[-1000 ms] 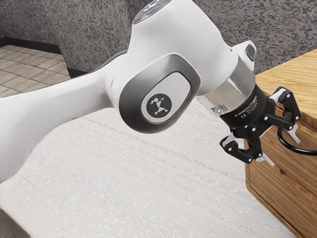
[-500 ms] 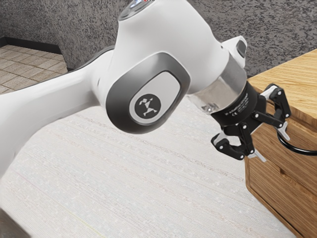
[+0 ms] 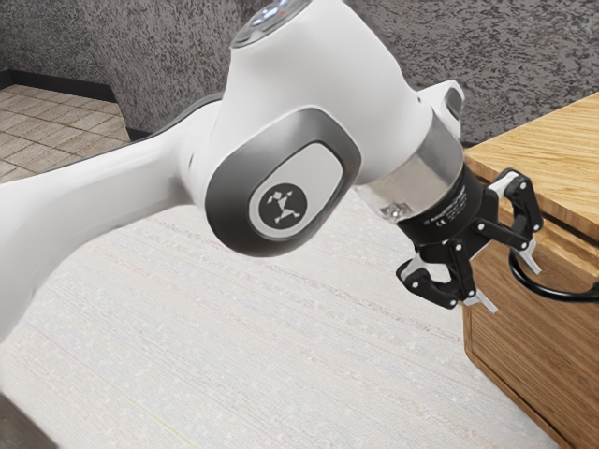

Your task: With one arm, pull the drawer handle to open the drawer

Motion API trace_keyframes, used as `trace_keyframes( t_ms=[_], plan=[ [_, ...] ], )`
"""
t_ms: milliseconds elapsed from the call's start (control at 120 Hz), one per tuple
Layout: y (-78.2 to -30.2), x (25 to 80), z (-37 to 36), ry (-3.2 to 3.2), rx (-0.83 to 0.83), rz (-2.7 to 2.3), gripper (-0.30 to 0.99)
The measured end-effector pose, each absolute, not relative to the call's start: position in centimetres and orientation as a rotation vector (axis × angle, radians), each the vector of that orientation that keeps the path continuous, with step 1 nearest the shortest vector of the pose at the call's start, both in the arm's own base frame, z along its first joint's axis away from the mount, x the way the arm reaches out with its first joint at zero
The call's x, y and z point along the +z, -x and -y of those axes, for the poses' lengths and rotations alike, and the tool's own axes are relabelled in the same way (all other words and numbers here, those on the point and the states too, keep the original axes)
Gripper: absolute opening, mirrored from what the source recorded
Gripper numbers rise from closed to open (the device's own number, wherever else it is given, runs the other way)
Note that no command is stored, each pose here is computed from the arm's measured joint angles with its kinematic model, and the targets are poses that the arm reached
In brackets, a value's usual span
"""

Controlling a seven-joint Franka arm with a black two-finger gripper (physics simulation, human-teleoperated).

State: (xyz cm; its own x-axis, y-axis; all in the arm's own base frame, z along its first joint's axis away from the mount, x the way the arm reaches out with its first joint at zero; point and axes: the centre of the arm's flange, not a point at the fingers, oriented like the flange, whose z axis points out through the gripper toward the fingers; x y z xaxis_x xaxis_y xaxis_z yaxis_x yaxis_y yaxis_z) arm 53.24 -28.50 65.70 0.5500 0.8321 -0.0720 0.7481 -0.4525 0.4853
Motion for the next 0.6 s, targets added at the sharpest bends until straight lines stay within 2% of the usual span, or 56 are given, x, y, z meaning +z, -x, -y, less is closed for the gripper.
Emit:
trace_keyframes(
  t_ms=[600],
  plan=[
    [-49.3,65.1,29.2,-2.366,0.295,-1.304,0.31]
  ],
)
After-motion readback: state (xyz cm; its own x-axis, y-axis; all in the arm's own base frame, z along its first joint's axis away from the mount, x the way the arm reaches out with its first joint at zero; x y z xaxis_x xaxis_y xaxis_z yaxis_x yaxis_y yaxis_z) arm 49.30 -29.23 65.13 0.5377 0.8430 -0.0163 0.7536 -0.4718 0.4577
